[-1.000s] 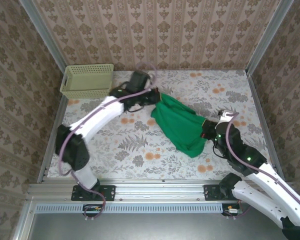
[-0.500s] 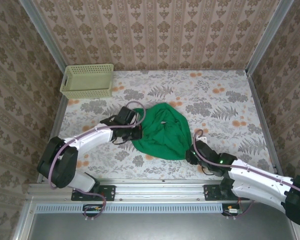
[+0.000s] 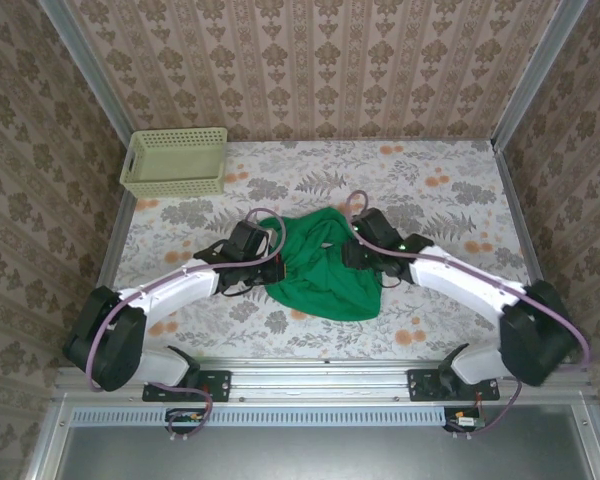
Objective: Fold the inside-out t-shirt
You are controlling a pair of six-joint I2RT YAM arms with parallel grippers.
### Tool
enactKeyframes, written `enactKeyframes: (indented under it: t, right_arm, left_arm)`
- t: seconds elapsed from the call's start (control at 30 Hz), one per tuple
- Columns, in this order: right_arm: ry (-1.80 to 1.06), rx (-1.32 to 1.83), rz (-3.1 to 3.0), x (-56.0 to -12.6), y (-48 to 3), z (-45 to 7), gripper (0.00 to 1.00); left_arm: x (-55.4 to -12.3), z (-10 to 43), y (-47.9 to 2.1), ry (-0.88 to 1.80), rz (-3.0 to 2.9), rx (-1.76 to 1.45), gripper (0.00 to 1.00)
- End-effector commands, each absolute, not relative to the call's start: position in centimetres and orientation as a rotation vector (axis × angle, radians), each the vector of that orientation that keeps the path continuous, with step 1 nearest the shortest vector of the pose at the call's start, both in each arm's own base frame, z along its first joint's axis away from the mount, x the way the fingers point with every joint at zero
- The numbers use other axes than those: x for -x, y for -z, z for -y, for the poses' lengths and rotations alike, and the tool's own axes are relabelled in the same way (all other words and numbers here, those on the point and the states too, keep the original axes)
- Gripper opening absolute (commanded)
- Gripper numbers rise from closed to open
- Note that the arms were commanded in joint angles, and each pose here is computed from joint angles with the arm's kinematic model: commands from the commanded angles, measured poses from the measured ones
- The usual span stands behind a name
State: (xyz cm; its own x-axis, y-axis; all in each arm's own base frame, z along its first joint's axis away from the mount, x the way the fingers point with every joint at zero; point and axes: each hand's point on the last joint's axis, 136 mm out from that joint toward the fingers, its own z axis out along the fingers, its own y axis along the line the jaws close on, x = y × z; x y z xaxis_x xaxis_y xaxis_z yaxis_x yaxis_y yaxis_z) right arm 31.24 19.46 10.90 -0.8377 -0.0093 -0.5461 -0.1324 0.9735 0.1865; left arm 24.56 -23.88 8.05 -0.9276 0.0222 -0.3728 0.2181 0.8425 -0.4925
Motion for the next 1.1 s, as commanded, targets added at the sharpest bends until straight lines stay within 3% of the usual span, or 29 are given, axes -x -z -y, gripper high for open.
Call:
enactKeyframes:
  t: [0.0, 0.37, 0.73, 0.83, 1.07]
  right_arm:
    - [-0.313, 0.21, -2.605, -32.1, -9.6, -21.0, 0.44]
    - [-0.02, 0.246, -2.631, -36.4, -6.4, -19.5, 0.39]
    - [0.071, 0.256, -2.627, -38.9, -6.2, -19.0, 0.38]
    - [0.155, 0.27, -2.643, -39.5, -6.0, -18.5, 0.32]
    - [0.163, 0.261, -2.596, -40.0, -8.3, -18.2, 0.01]
  left_arm:
    - [-24.7, 23.9, -8.5, 0.784, -2.639, -0.165, 0.0]
    - [-24.4, 24.8, -8.6, 0.839, -2.614, -0.152, 0.0]
    - [-24.5, 24.7, -8.8, 0.826, -2.616, -0.161, 0.0]
    - [-24.4, 24.9, -8.9, 0.838, -2.61, -0.169, 0.0]
    - [-25.0, 24.7, -9.7, 0.8, -2.598, -0.177, 0.0]
